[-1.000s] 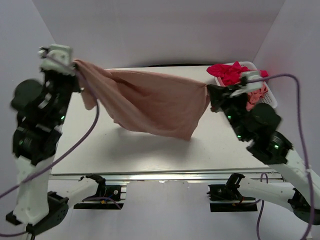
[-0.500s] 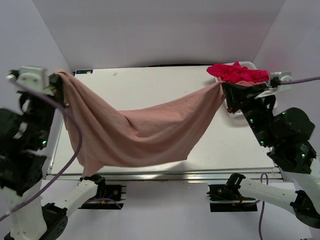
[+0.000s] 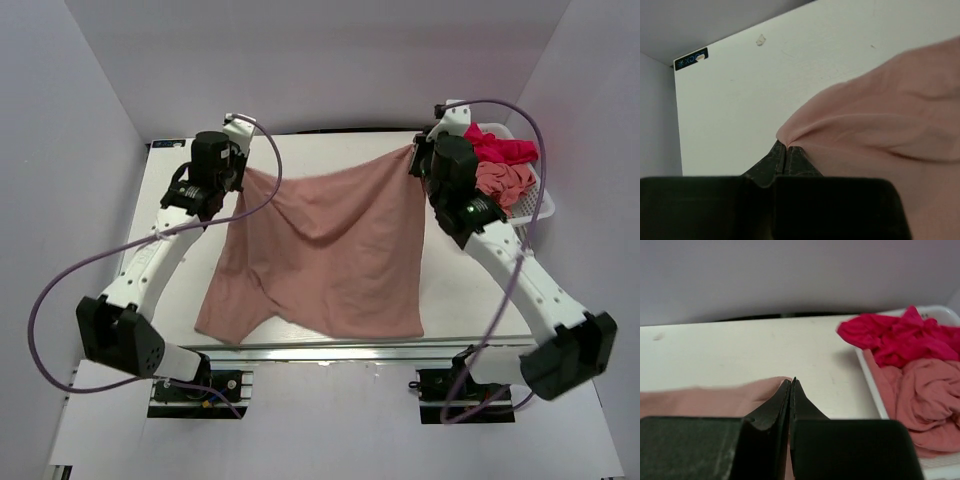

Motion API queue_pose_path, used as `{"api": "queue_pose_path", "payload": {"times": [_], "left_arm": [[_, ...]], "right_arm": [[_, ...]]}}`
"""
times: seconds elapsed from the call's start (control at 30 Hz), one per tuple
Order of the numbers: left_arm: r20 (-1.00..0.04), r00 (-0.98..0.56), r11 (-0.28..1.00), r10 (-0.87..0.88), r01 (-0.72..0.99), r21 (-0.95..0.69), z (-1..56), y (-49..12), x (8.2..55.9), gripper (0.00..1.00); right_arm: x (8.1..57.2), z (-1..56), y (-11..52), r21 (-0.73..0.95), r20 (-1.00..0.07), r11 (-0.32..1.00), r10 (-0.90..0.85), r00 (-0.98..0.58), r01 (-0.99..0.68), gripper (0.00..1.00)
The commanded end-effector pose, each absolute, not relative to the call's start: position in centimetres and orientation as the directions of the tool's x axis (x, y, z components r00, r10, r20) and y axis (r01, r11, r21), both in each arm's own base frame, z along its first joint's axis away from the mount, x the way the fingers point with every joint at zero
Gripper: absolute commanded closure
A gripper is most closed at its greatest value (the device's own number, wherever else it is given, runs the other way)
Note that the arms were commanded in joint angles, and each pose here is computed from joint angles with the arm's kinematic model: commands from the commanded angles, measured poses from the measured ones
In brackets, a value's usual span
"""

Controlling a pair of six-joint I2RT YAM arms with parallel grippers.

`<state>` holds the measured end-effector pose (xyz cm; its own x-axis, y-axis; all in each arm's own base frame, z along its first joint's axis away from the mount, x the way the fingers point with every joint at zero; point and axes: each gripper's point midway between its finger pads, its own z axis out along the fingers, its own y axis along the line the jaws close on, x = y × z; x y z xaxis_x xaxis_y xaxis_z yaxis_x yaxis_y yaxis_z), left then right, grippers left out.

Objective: Fold and stack the t-shirts
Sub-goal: Flatten out the tshirt

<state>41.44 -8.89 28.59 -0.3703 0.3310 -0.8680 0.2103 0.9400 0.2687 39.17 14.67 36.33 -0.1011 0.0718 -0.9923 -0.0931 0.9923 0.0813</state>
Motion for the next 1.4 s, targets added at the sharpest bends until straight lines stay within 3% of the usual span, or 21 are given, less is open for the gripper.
{"api": "queue_pose_path", "payload": {"times": [0.0,0.23,0.27,0.33,0.37,0.4,0.47,0.5,0.53,0.77,0.93,1.13,1.37], "left_arm": [[-0.963,-0.148,0.973,0.225,0.079,0.216,34.8,-6.9,44.8,1.0],[-0.971,-0.144,0.973,0.191,-0.103,0.207,32.2,-1.8,48.4,1.0],[-0.973,-0.13,0.97,0.191,-0.125,0.207,32.3,-1.4,48.5,1.0],[-0.973,-0.131,0.963,0.188,-0.173,0.209,31.8,-0.5,48.6,1.0],[-0.974,-0.129,0.961,0.184,-0.186,0.206,31.7,-0.2,48.7,0.95],[-0.977,-0.118,0.961,0.177,-0.193,0.197,31.9,-0.1,48.7,0.89],[-0.979,-0.106,0.961,0.175,-0.196,0.193,31.9,0.1,48.7,0.36],[-0.979,-0.104,0.962,0.174,-0.196,0.191,32.0,0.1,48.6,0.15],[-0.981,-0.093,0.962,0.171,-0.198,0.186,32.7,0.0,48.6,0.02],[-0.985,-0.048,0.969,0.166,-0.176,0.172,37.1,-0.2,46.6,0.02],[-0.975,-0.101,0.975,0.196,-0.085,0.205,37.5,-1.0,43.1,0.02],[-0.925,-0.259,0.946,0.278,0.239,0.217,31.6,-4.9,37.7,0.02],[-0.833,-0.397,0.912,0.385,0.303,0.277,25.0,-3.8,34.6,0.02]], "right_arm": [[42.5,37.1,14.5,0.199,-0.98,0.973,0.197,-0.03,-0.118,1.0],[45.7,32.6,14.9,0.164,-0.985,0.982,0.158,-0.063,-0.098,1.0],[45.8,32.1,15.0,0.157,-0.986,0.982,0.15,-0.072,-0.1,0.95],[46.0,31.8,15.3,0.153,-0.986,0.982,0.145,-0.077,-0.109,0.48],[45.9,31.7,15.3,0.152,-0.986,0.982,0.144,-0.08,-0.11,0.21],[45.7,31.7,15.3,0.154,-0.986,0.981,0.145,-0.079,-0.119,0.17],[45.1,32.4,15.8,0.173,-0.984,0.973,0.164,-0.069,-0.156,0.11],[44.4,33.0,15.9,0.181,-0.983,0.969,0.173,-0.06,-0.171,0.11],[44.0,33.3,16.1,0.186,-0.982,0.965,0.179,-0.056,-0.187,0.11],[39.6,33.8,16.9,0.252,-0.968,0.94,0.243,-0.07,-0.23,0.11],[37.6,29.4,16.8,0.265,-0.956,0.95,0.237,-0.171,-0.166,0.12],[37.2,24.4,16.3,0.237,-0.935,0.966,0.199,-0.292,-0.099,0.12],[37.9,19.8,16.5,0.196,-0.899,0.979,0.161,-0.407,-0.045,0.12]]}}
